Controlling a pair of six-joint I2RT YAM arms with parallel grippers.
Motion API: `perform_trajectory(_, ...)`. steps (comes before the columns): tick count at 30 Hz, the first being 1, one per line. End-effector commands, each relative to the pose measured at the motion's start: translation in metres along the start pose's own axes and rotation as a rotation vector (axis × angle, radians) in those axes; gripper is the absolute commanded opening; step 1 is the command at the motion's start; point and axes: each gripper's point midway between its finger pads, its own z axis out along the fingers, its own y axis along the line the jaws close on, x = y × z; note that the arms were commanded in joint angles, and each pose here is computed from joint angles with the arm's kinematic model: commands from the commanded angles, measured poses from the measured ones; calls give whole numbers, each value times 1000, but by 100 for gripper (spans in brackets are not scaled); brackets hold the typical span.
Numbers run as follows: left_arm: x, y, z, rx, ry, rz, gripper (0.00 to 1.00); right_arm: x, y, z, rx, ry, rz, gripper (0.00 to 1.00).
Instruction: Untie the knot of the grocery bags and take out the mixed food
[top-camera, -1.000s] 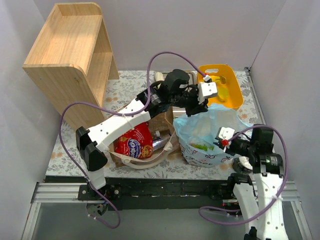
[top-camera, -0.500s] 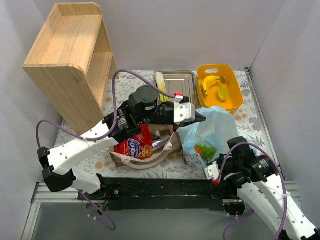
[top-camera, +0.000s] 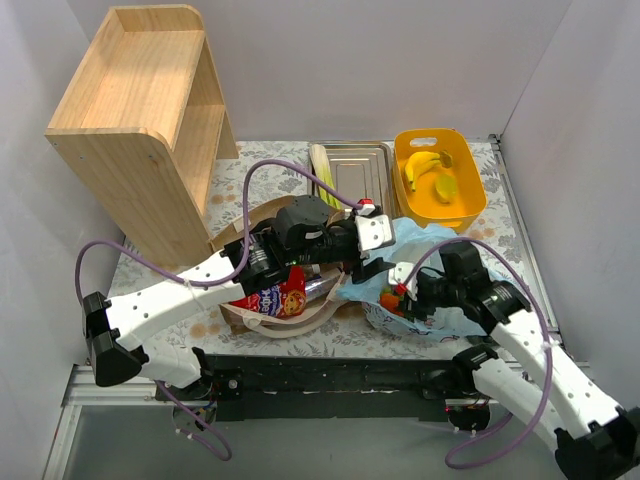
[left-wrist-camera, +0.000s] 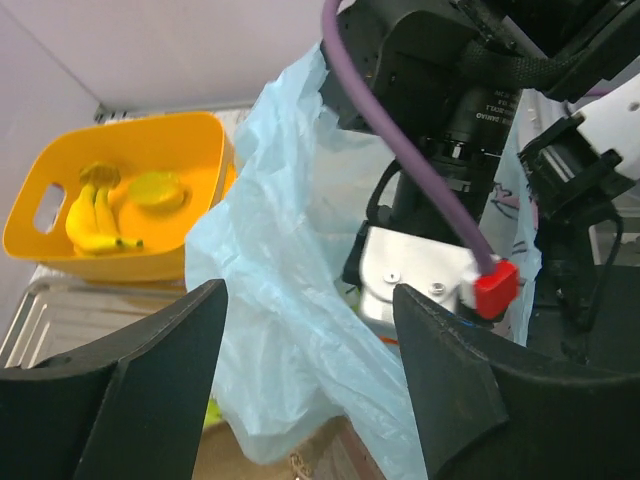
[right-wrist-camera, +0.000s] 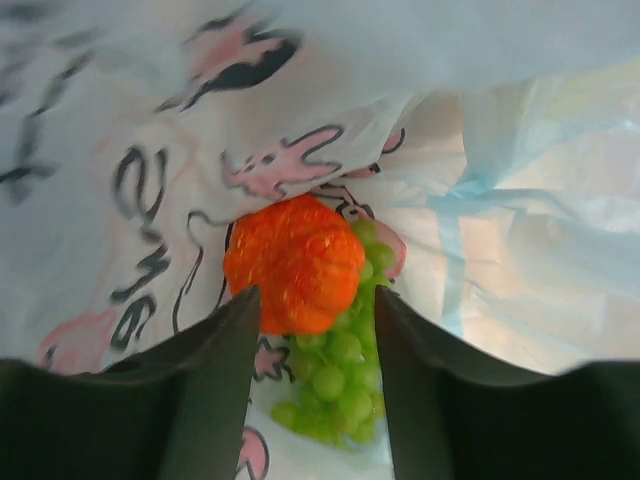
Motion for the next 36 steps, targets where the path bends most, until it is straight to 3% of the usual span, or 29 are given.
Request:
perform_trajectory(1, -9, 22, -20, -139, -18, -6, 67, -23, -20, 20, 24, -96, 191, 61)
perform_trajectory(3, -5, 20, -21, -134, -4, -24, 65, -19, -21, 31, 0, -87, 224, 61)
perform_trajectory(5, -4, 18, -23, -119, -1, -28, 49, -14, -16, 44, -49, -64, 234, 61)
perform_trajectory(6, -1, 16, -23, -110, 7, -28, 39, -12, -12, 48, -74, -51, 236, 62)
perform_trajectory(7, -1, 16, -24, -110, 7, -25, 14, -10, -4, 53, -109, -38, 236, 67)
perform_trajectory(8, 0, 15, -24, -107, 7, -20, 0, -2, 4, 58, -142, -22, 243, 71)
perform_trajectory(13, 0, 13, -38, -107, 6, 2, 0, 16, 29, 71, -178, 54, 146, 87)
perform_trajectory(18, 11, -2, -62, -90, 35, -38, 0, 54, 41, 76, -177, 177, 107, 89)
perform_trajectory(21, 17, -5, -65, -85, 44, -41, 0, 72, 37, 75, -123, 235, 60, 78)
perform_trajectory(22, 20, -7, -64, -76, 46, -34, 0, 74, 33, 75, -99, 246, 52, 64)
perform_trajectory(24, 29, -9, -60, -69, 54, -26, 0, 75, 17, 71, -22, 273, 38, 49)
perform_trajectory(25, 30, -10, -59, -64, 50, -29, 18, 66, 6, 69, 22, 253, 23, 34)
perform_trajectory(28, 36, -16, -54, -48, 56, -94, 69, 57, -18, 60, 136, 261, 12, 16)
perform_trajectory(31, 46, -20, -47, -45, 68, -169, 78, 42, -40, 48, 232, 258, -1, 6)
perform_trajectory(33, 54, -23, -40, -34, 72, -196, 80, 29, -50, 43, 270, 233, 0, 1)
perform_trajectory(36, 64, -24, -31, -34, 78, -205, 80, 12, -59, 35, 301, 199, 8, 1)
